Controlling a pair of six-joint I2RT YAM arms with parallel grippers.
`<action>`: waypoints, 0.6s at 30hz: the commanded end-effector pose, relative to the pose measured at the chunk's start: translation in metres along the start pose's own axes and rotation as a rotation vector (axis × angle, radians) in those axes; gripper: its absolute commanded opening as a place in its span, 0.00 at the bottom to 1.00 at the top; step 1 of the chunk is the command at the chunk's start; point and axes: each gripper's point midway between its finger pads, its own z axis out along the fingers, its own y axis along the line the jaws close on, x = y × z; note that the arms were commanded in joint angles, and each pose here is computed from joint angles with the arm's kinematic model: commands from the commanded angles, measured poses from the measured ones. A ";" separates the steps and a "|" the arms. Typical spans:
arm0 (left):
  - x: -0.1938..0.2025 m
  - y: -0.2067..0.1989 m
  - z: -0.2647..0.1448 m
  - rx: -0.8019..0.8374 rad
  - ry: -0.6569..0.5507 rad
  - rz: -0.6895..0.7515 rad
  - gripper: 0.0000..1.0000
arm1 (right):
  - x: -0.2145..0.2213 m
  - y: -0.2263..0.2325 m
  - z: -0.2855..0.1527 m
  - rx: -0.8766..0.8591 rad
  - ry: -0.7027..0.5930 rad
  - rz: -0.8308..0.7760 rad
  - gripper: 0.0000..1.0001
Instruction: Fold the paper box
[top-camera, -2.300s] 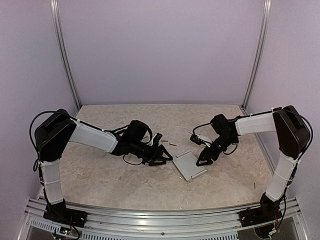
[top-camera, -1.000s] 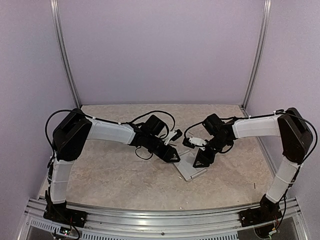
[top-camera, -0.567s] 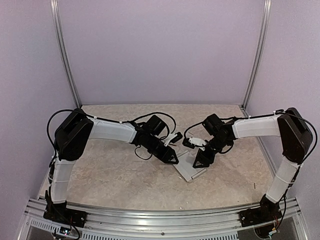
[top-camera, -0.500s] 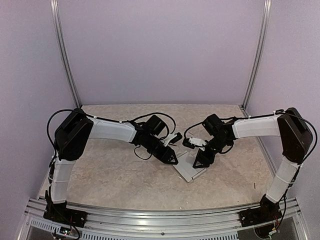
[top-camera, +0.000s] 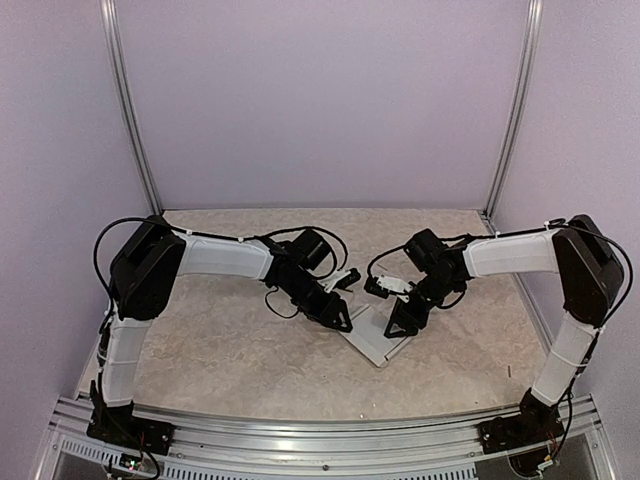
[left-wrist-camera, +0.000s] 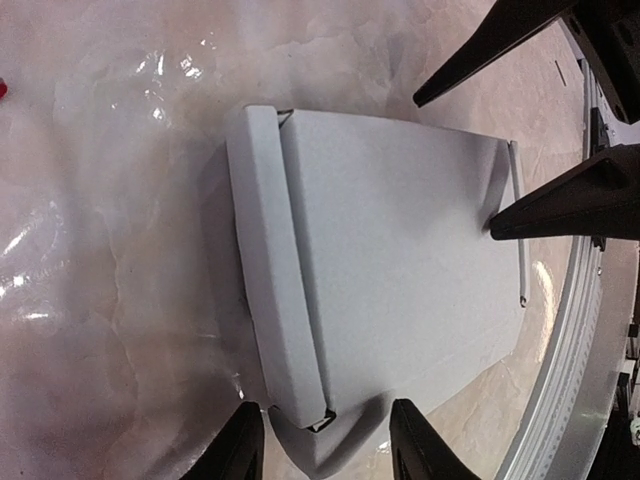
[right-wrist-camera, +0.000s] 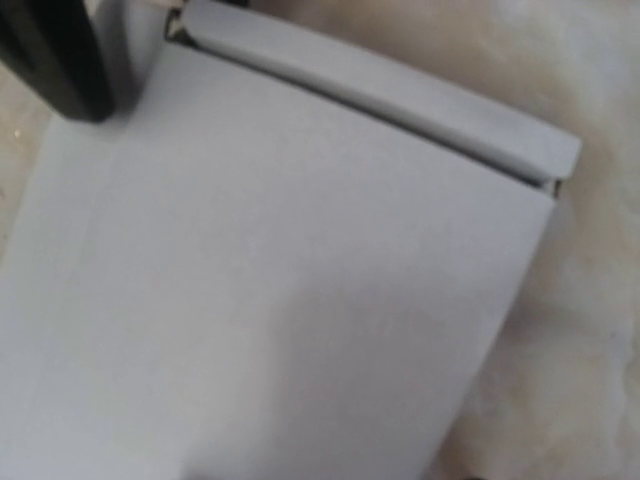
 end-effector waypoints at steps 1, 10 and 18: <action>0.000 0.002 -0.001 -0.008 -0.006 -0.003 0.43 | 0.017 -0.002 0.014 0.001 0.066 0.020 0.58; 0.007 -0.017 0.004 0.106 0.025 -0.003 0.40 | 0.018 -0.002 0.016 -0.005 0.071 0.028 0.58; 0.011 0.000 0.001 0.042 0.034 -0.080 0.38 | 0.018 -0.002 0.016 -0.008 0.072 0.029 0.58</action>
